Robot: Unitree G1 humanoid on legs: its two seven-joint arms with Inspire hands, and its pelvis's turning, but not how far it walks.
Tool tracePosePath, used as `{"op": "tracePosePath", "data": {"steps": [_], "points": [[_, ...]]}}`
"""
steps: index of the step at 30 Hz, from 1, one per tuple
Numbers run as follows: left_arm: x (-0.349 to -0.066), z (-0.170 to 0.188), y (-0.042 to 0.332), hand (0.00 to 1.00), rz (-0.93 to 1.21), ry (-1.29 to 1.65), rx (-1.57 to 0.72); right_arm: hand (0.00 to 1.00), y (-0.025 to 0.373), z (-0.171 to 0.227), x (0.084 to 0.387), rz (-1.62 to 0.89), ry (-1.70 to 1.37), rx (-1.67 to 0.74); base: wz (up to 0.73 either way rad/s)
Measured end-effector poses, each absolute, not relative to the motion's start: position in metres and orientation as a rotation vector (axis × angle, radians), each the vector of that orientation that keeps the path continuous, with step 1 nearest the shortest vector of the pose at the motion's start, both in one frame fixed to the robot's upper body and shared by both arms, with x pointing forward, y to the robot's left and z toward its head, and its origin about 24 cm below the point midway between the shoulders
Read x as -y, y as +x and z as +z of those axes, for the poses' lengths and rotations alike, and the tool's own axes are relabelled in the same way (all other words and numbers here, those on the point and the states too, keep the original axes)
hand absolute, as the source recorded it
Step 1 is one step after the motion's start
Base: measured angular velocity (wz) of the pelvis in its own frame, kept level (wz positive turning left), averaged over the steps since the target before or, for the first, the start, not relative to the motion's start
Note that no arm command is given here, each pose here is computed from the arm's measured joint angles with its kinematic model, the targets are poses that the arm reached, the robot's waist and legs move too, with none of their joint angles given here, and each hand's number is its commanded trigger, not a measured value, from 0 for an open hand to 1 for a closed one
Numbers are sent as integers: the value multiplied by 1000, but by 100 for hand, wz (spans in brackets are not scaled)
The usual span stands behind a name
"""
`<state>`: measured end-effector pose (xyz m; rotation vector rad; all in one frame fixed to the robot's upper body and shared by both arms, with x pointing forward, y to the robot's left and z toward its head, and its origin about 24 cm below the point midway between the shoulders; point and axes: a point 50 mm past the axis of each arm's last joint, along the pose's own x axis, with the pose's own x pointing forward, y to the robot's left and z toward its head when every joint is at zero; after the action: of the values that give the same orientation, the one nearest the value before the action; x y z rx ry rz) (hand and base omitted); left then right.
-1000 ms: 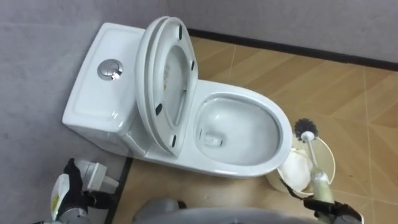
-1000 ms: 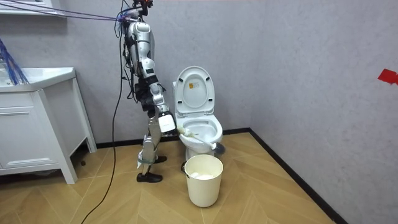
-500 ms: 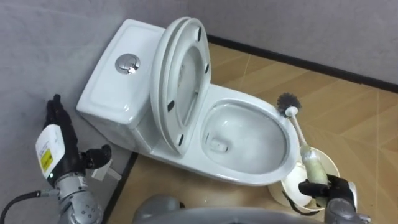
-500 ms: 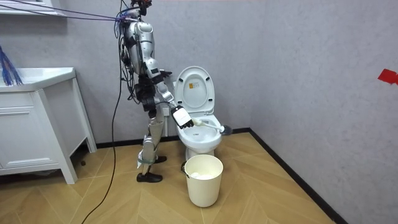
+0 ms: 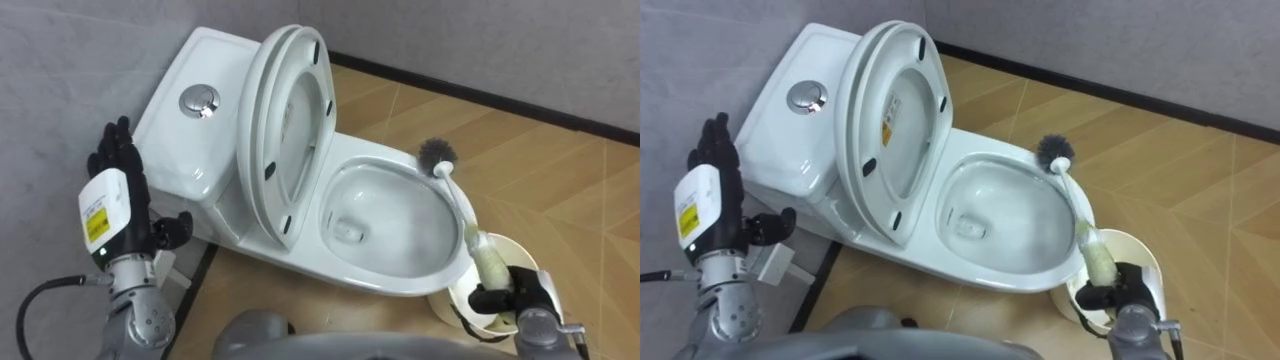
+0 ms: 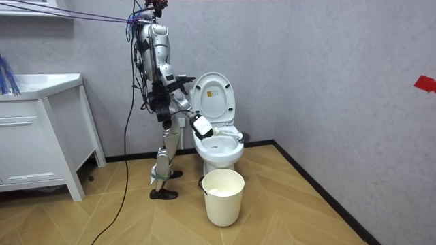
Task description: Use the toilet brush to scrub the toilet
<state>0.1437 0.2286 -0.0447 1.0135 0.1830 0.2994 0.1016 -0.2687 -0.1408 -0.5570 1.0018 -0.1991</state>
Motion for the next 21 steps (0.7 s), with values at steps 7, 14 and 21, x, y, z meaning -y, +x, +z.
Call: {"op": "tracePosePath", "data": {"steps": [7,14,21], "points": [[-226,-58,151,0,145,1115,-217,100,119,-134,275,-56,-737,-959,-1],[-229,-65,155,0,100,1153,-249,100,125,-130,276,60,-897,-921,-5],[-229,-61,166,0,85,1167,-225,100,133,-127,268,359,-1243,-875,-7]]}}
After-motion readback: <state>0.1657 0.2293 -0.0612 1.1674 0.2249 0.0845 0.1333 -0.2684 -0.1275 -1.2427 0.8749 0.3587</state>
